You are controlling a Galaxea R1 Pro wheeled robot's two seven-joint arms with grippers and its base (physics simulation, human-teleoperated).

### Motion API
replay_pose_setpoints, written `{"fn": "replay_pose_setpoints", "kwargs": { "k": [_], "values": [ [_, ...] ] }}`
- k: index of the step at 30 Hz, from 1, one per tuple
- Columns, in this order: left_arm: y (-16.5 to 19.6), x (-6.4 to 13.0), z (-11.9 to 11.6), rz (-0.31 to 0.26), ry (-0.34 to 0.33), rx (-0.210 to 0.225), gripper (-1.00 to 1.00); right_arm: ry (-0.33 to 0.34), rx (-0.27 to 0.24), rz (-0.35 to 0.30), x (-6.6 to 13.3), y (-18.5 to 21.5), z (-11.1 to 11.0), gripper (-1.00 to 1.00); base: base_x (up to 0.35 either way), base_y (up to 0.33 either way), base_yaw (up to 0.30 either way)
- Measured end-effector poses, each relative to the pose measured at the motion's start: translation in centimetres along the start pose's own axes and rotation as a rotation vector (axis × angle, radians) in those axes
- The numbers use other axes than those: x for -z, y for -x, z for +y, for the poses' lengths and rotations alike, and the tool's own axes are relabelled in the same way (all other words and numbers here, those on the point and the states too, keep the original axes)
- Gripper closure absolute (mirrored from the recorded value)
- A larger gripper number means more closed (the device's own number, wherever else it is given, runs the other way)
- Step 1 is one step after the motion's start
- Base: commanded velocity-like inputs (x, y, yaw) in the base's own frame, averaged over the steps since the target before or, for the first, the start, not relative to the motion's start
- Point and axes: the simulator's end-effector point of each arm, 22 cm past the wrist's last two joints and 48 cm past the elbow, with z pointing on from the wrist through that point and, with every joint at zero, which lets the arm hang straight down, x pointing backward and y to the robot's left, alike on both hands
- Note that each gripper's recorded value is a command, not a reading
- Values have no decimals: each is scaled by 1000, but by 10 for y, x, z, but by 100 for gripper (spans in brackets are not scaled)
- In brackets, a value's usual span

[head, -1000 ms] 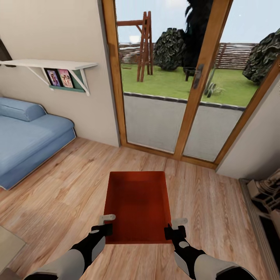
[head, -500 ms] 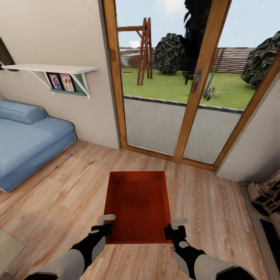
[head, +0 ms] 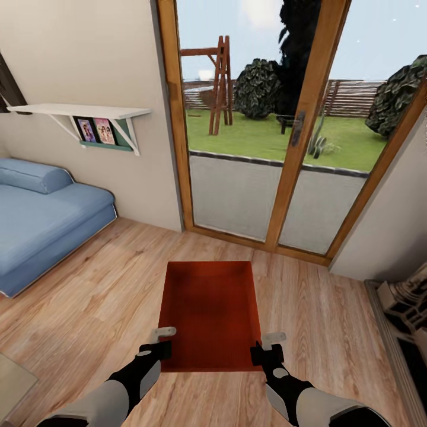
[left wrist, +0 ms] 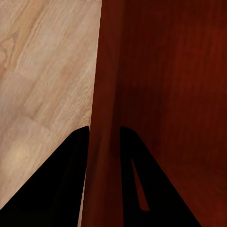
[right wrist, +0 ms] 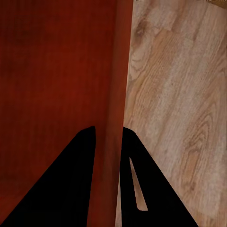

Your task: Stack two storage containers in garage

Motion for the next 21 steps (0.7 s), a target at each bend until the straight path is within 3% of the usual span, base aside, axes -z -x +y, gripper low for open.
{"fn": "replay_pose_setpoints", "kwargs": {
  "k": [21],
  "values": [
    [17,9,-1,-33,-3,3,100,-4,0,-33,5,18,-2,100,0,0,0]
  ]
}}
